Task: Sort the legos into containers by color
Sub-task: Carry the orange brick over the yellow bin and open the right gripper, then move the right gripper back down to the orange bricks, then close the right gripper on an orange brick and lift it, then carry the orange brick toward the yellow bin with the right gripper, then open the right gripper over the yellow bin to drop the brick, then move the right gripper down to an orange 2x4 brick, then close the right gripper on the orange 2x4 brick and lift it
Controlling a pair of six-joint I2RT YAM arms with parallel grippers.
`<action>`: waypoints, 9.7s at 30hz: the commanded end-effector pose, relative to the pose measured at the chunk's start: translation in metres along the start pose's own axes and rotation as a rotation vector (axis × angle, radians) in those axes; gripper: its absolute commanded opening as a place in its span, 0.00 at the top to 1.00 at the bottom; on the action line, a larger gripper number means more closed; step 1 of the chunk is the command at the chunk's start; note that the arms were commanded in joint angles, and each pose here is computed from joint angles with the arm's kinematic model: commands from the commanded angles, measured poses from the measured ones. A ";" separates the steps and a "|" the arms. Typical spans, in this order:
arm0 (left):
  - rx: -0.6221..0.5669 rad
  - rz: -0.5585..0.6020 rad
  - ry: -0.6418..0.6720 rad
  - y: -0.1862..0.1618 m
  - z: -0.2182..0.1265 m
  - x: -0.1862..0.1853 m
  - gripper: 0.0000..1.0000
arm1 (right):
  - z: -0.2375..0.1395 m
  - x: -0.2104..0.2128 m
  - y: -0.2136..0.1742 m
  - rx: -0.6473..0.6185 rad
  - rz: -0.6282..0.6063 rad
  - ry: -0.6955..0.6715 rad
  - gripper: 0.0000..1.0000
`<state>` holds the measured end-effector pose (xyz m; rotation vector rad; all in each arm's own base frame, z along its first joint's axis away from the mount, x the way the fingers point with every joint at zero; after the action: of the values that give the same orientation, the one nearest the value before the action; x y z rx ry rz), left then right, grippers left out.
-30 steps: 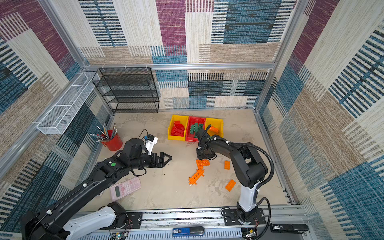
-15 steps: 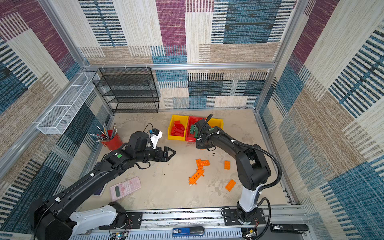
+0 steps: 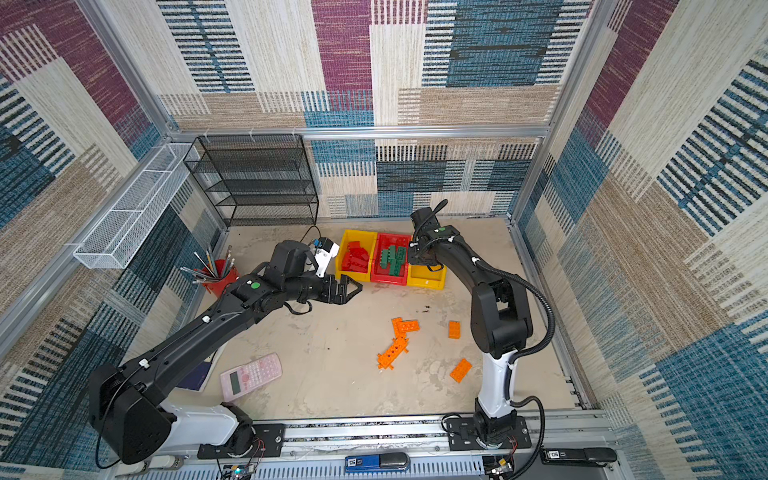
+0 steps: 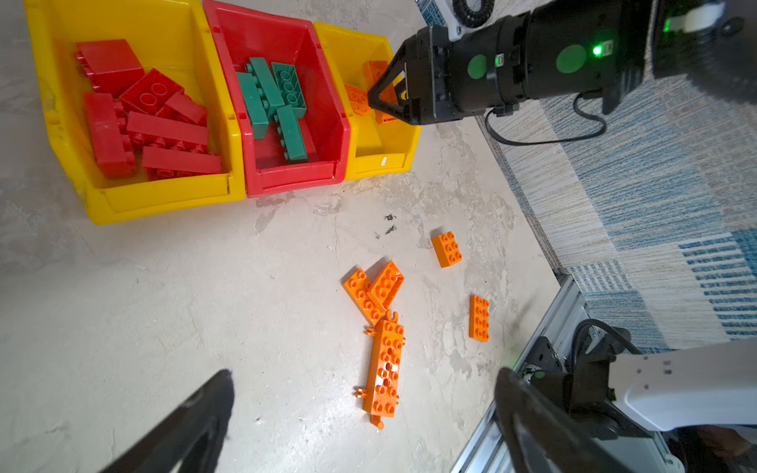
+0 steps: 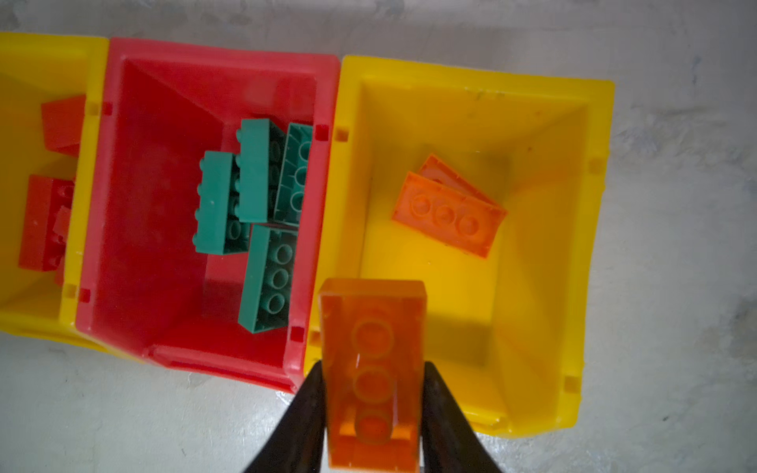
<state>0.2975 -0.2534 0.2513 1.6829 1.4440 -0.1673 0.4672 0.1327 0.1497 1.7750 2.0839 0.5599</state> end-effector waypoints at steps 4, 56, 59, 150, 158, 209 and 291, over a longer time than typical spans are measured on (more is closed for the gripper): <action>0.007 0.039 -0.043 0.011 0.002 -0.005 0.00 | 0.016 -0.003 0.016 0.003 -0.009 -0.014 0.62; -0.012 -0.108 -0.041 -0.044 -0.031 0.027 0.00 | -0.050 0.077 -0.184 0.273 0.294 0.294 0.18; -0.013 -0.088 -0.040 -0.041 -0.030 0.026 0.00 | -0.048 0.079 -0.187 0.286 0.338 0.299 0.18; -0.010 -0.089 -0.019 0.014 -0.005 0.043 0.01 | 0.009 0.050 -0.085 0.269 0.092 0.036 0.46; 0.007 -0.075 -0.033 0.012 -0.003 0.043 0.01 | 0.016 0.054 -0.117 0.295 0.136 0.043 0.37; -0.098 -0.128 -0.069 0.027 -0.025 0.032 0.00 | 0.040 -0.033 0.027 0.068 -0.002 -0.154 0.23; -0.078 -0.129 0.030 -0.043 -0.048 0.066 0.00 | 0.003 0.095 -0.139 0.274 0.057 -0.003 0.41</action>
<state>0.2614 -0.1768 0.2174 1.5300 1.5729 -0.1726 0.3327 0.2079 0.0767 2.0052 2.2007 0.2872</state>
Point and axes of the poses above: each gripper's point midway between its finger pads, its own z axis out along the fingers, its own x axis along the line the jaws close on, y = z × x, the point moved 2 cm from there along -z, back along the fingers, and after that the axes turned 12 degrees about -z, right-handed, at the moved point
